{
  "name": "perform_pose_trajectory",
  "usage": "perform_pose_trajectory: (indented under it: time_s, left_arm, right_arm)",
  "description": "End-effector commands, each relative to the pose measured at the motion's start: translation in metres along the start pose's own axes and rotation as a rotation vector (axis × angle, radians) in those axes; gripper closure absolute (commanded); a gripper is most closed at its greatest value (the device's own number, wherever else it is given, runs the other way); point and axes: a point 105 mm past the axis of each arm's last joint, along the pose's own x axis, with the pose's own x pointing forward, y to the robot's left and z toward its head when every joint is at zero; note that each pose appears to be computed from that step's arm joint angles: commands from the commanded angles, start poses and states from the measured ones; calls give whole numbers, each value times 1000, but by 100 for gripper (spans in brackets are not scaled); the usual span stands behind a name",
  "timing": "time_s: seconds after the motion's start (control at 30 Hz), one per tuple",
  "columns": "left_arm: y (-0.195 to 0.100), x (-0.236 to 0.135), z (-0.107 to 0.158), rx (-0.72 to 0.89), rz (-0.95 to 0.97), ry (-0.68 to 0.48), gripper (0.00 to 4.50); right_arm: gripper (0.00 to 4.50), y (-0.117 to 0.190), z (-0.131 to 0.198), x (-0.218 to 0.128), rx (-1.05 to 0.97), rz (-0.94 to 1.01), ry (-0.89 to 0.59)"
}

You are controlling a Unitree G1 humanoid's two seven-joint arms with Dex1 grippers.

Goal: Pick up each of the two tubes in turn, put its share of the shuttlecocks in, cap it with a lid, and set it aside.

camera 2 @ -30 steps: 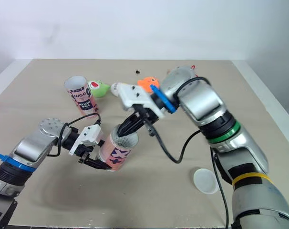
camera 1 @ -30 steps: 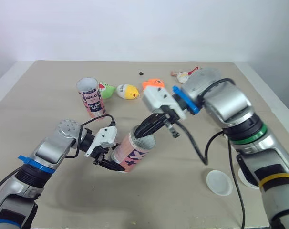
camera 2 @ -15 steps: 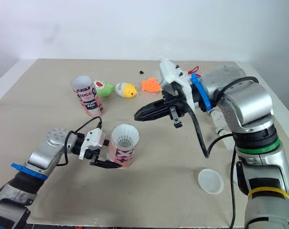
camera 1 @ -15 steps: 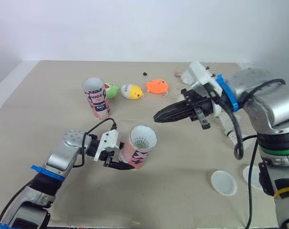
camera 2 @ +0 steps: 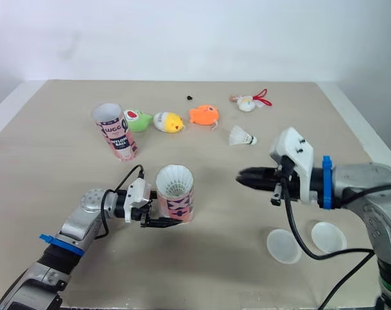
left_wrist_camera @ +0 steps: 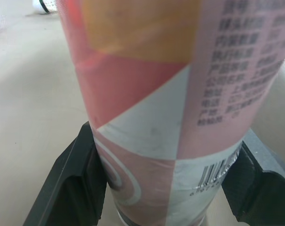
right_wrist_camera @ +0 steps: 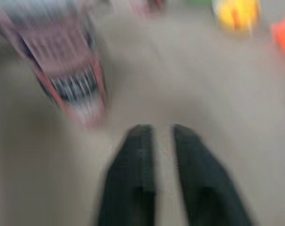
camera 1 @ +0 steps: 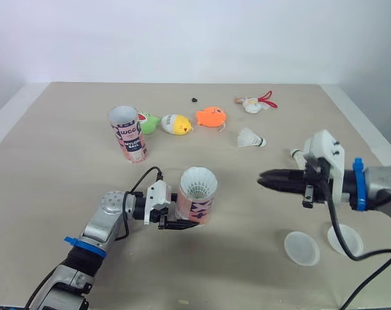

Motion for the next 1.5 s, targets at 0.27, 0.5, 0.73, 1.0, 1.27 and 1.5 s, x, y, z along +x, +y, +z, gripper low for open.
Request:
perform_pose_trajectory:
  time_s: [0.27, 0.5, 0.73, 1.0, 1.27, 1.5]
  left_arm:
    - [-26, 0, -3, -10, 66, -41, 172]
    - [-38, -8, -11, 9, 83, 15, 172]
    - [-19, -7, -10, 62, 168, 13, 172]
    - [-20, -1, -9, 25, 126, -7, 172]
    - [-14, 3, -7, 58, 92, 20, 172]
    - [-4, 6, -5, 89, 132, 18, 172]
  right_arm:
    - [11, 18, -19, -29, -54, 30, 155]
    - [11, 4, -48, -44, -135, 48, 331]
    - [11, -4, -76, -30, -245, 108, 431]
    - [11, -9, -105, -20, -290, 161, 512]
    - [61, -19, -122, -6, -323, 194, 544]
    - [377, -20, -117, -6, -331, 248, 536]
